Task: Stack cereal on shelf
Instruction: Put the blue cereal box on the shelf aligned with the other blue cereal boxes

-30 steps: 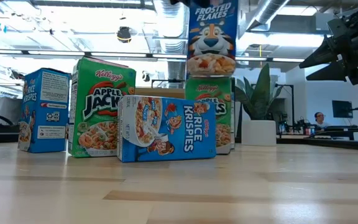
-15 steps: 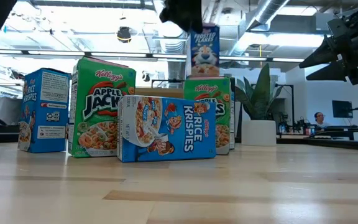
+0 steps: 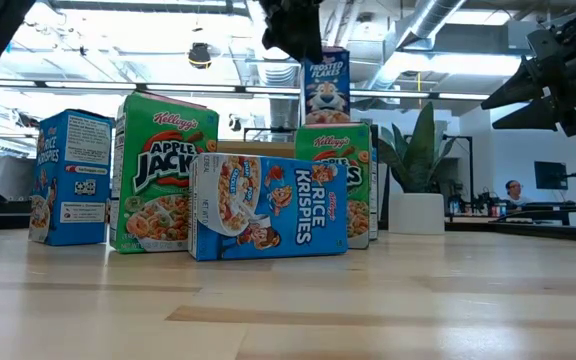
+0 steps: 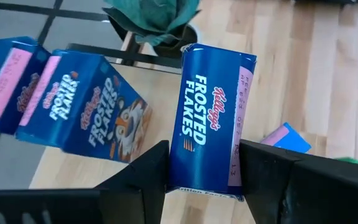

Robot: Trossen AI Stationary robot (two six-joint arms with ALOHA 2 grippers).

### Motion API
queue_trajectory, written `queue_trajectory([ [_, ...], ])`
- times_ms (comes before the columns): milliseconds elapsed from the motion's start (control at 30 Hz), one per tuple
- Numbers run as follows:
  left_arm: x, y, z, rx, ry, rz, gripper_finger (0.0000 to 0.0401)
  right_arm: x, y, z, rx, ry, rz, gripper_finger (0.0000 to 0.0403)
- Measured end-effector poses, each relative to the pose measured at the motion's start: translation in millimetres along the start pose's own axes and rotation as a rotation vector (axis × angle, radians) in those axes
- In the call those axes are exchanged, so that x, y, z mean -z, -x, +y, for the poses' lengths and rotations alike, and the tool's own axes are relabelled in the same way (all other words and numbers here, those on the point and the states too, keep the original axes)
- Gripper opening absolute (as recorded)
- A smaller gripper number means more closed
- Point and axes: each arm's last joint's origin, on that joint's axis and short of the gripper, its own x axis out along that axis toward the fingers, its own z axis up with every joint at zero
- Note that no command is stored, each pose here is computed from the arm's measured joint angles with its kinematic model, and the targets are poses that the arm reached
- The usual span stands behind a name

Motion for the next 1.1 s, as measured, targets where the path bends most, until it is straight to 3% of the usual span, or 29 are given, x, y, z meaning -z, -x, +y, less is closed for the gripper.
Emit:
queue_trajectory([
  [400,2,-4,21,0.000,-0.001,0.000,0.0155,0,0,0,0.001,0.000,0.000,0.0286],
  [667,2,-9,23,0.043,0.013,-0.005,0.0155,0,0,0,0.001,0.001,0.000,0.0286],
  [1100,5,-21,25,0.014,-0.003,0.029,0.0155,0,0,0,0.003,0.001,-0.001,0.0286],
])
